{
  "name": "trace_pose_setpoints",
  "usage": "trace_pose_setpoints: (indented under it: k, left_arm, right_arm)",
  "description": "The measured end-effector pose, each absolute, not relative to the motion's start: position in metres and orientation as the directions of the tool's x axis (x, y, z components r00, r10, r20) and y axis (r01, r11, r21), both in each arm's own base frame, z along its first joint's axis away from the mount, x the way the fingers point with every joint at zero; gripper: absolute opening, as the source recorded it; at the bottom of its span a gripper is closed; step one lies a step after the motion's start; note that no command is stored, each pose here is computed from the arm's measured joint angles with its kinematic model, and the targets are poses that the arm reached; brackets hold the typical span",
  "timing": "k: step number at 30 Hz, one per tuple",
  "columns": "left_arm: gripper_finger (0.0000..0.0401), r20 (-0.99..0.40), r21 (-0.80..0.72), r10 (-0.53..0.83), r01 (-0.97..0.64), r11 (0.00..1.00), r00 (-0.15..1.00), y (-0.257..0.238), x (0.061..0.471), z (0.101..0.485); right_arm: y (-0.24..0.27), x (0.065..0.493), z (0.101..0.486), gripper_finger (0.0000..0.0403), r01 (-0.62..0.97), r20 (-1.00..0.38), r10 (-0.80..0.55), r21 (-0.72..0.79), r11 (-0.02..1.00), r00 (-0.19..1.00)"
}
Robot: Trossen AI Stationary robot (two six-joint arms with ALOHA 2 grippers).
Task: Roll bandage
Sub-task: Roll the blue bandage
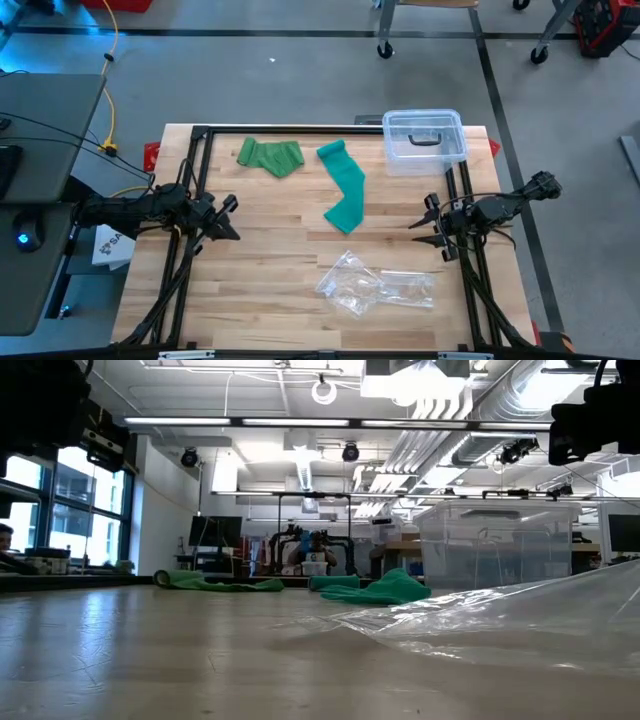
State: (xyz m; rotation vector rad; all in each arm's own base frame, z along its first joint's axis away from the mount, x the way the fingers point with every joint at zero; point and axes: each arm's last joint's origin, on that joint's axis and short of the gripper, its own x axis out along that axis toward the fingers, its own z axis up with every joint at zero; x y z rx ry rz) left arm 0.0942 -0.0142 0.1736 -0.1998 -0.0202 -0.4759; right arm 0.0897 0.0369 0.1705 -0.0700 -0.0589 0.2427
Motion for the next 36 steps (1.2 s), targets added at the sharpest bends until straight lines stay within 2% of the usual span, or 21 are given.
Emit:
trace_pose_setpoints:
  k: [7, 12, 15, 18, 21, 26, 29, 31, 34, 36]
  left_arm:
    - [0.0001, 0.073, -0.19, -0.279, 0.288, 0.938, 0.957, -0.009, 0.096, 0.174]
    - [0.0001, 0.074, -0.217, -0.128, 0.141, 0.966, 0.989, -0.005, 0.097, 0.174]
    - [0.0001, 0.075, -0.228, -0.05, 0.066, 0.971, 0.996, -0.003, 0.097, 0.174]
    - [0.0001, 0.073, -0.233, 0.024, -0.007, 0.972, 0.997, 0.0, 0.097, 0.174]
    - [0.0001, 0.073, -0.248, 0.073, -0.052, 0.967, 0.995, 0.001, 0.097, 0.174]
    - [0.0001, 0.074, -0.291, 0.104, -0.078, 0.954, 0.992, 0.002, 0.097, 0.174]
    - [0.0001, 0.073, -0.291, 0.119, -0.093, 0.952, 0.99, 0.002, 0.097, 0.174]
    - [0.0001, 0.073, -0.293, 0.131, -0.104, 0.951, 0.989, 0.003, 0.097, 0.174]
    - [0.0001, 0.073, -0.316, 0.157, -0.126, 0.94, 0.985, 0.003, 0.097, 0.174]
    - [0.0001, 0.074, -0.322, 0.184, -0.151, 0.935, 0.98, 0.004, 0.097, 0.174]
  right_arm:
    - [0.037, 0.09, 0.171, 0.0141, -0.237, 0.05, 0.242, -0.084, 0.968, 0.969]
    - [0.037, 0.09, 0.171, 0.0141, -0.201, 0.05, 0.24, -0.398, 0.895, 0.969]
    - [0.036, 0.09, 0.172, 0.0141, -0.165, 0.051, 0.213, -0.467, 0.868, 0.976]
    - [0.034, 0.089, 0.182, 0.0141, -0.068, 0.14, 0.175, -0.558, 0.827, 0.975]
    - [0.035, 0.087, 0.189, 0.0141, -0.05, 0.206, 0.2, -0.568, 0.821, 0.958]
    - [0.034, 0.081, 0.209, 0.0141, -0.014, 0.41, 0.25, -0.5, 0.866, 0.877]
    - [0.035, 0.075, 0.219, 0.0141, -0.103, 0.521, 0.322, -0.405, 0.909, 0.79]
    - [0.033, 0.071, 0.226, 0.0141, -0.085, 0.587, 0.331, -0.406, 0.91, 0.739]
    - [0.03, 0.065, 0.235, 0.0141, -0.066, 0.677, 0.282, -0.326, 0.943, 0.68]
    - [0.023, 0.063, 0.242, 0.0141, -0.069, 0.696, 0.115, -0.093, 0.993, 0.709]
